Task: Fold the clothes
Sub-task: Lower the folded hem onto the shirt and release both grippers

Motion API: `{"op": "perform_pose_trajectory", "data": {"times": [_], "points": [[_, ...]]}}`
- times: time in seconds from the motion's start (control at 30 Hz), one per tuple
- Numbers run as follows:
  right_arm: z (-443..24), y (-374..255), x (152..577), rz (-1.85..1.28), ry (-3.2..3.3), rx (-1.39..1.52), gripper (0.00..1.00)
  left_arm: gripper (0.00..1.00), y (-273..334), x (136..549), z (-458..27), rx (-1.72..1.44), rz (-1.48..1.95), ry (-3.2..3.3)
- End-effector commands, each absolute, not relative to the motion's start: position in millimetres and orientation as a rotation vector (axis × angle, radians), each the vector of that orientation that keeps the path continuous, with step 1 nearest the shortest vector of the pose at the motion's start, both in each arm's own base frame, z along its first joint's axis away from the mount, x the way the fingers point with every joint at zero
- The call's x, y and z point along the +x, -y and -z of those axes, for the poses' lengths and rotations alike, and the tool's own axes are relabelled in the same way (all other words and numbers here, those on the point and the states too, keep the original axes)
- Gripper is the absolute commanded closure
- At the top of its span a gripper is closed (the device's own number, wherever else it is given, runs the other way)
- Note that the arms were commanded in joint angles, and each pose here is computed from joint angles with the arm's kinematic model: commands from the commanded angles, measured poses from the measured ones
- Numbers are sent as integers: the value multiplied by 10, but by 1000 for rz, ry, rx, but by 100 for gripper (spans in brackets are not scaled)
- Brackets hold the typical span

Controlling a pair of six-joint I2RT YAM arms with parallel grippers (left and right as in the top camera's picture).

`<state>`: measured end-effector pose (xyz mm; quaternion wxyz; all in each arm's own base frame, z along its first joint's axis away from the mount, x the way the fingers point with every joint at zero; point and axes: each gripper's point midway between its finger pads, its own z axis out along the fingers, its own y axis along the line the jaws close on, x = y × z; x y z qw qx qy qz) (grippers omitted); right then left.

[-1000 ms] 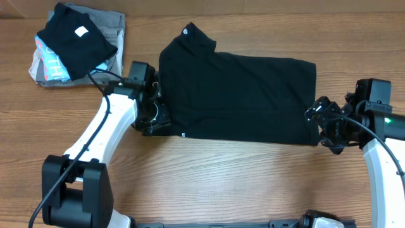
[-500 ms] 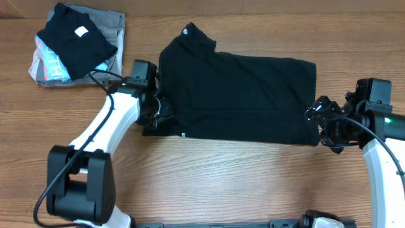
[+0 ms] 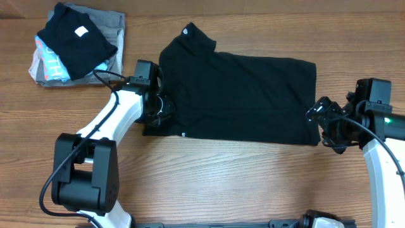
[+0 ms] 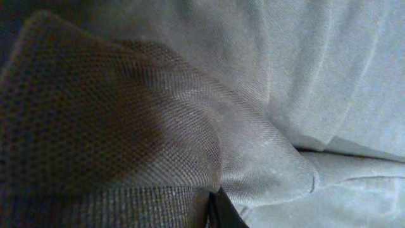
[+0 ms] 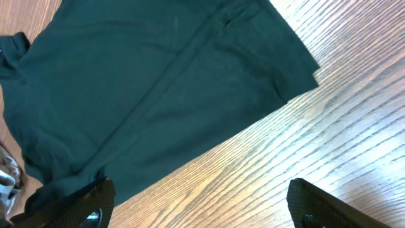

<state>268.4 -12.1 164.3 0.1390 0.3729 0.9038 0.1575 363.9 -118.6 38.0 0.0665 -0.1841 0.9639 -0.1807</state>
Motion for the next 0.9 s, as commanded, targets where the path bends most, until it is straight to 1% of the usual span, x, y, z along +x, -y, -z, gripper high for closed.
{"op": "perform_pose_trajectory", "data": {"times": [0.0, 0.03, 0.17, 0.4, 0.6, 0.7, 0.73, 0.77, 0.8, 0.83, 0.87], "points": [[-1641, 145, 2703, -429, -2618, 1067, 9, 94, 1288, 3682, -429, -546, 620, -2903], [-1633, 145, 2705, -428, -2621, 1068, 9, 96, 1289, 3691, -431, -549, 622, -2899], [-1599, 141, 2699, -427, -2631, 1074, 9, 96, 1302, 3775, -457, -559, 636, -2862], [-1489, 136, 2673, -425, -2643, 1082, 9, 96, 1324, 4196, -620, -529, 666, -2674], [-1370, 131, 2655, -424, -2652, 1087, 9, 96, 1262, 4434, -720, -548, 627, -2561], [-1349, 130, 2662, -427, -2649, 1087, 9, 91, 1206, 4542, -754, -549, 587, -2510], [-1343, 127, 2665, -430, -2648, 1085, 9, 85, 1186, 4558, -749, -553, 572, -2504], [-1339, 127, 2666, -430, -2648, 1085, 9, 72, 1180, 4557, -743, -553, 566, -2505], [-1334, 127, 2663, -430, -2649, 1085, 9, 51, 1181, 4555, -735, -536, 562, -2509], [-1327, 127, 2664, -430, -2649, 1085, 9, 16, 1182, 4543, -726, -511, 553, -2518], [-1316, 128, 2665, -430, -2648, 1085, 9, 0, 1177, 4521, -709, -493, 542, -2531]]}}
